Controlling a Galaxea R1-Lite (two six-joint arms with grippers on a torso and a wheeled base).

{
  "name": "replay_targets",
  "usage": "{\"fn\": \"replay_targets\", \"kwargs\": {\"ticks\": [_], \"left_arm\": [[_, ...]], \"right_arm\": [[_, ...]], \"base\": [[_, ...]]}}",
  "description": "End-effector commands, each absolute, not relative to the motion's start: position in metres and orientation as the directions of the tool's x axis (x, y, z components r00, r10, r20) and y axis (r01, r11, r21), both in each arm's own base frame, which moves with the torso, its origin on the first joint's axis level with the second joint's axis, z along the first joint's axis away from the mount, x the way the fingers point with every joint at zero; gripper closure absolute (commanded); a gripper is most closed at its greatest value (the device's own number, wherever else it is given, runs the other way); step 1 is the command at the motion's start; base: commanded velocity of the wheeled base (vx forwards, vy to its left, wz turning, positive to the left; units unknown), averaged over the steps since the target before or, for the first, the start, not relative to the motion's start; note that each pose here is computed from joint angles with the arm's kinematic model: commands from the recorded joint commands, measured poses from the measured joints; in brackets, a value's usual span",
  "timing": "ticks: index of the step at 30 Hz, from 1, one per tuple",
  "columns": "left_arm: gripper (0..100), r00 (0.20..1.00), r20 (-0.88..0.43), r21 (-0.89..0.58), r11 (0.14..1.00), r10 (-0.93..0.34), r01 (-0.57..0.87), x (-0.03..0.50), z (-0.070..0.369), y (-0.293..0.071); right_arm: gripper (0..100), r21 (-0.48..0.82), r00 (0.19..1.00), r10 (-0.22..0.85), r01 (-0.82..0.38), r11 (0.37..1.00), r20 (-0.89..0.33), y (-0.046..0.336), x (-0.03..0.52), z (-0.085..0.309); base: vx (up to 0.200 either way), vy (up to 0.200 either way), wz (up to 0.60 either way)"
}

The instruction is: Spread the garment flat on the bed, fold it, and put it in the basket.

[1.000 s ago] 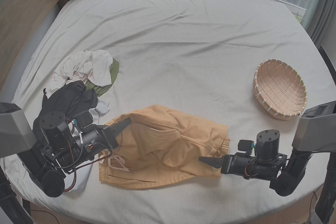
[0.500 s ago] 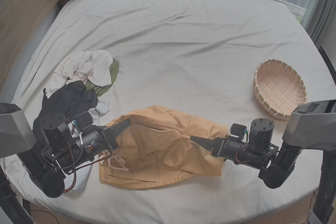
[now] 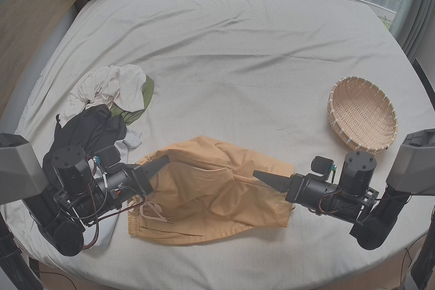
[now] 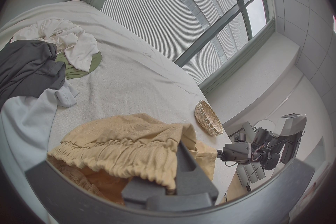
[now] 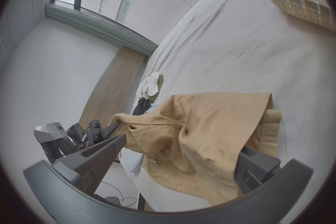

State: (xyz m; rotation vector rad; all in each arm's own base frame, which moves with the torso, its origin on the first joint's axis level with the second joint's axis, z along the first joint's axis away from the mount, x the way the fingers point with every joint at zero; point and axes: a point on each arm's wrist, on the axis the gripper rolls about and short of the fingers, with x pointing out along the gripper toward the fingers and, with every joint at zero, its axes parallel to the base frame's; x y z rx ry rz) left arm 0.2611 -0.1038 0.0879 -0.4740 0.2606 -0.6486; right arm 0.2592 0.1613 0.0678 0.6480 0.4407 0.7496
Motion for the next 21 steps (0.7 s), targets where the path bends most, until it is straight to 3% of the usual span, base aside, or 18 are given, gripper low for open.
{"fn": "replay_targets", "kwargs": {"ticks": [1,9,21], "left_arm": [[100,0.771,-0.087,-0.500,0.697,-0.631,0.514,0.261,0.088,-0.103],[100,0.770,-0.090,-0.501,0.697,-0.632,0.513,0.261,0.087,-0.103],[100,0.769,-0.097,-0.503,0.698,-0.631,0.510,0.259,0.086,-0.103]], "right_arm": [[0,0.676,0.663,0.741,-0.500,0.541,-0.102,0.159,0.256,0.079],[0,0.680,0.636,0.730,-0.421,0.600,-0.250,0.162,0.257,0.031],[0,0.657,0.630,0.739,-0.456,0.601,-0.239,0.168,0.259,0.031]], "base": [[0.000,0.000,0.00],[0.000,0.000,0.00],[0.000,0.000,0.00]]}}
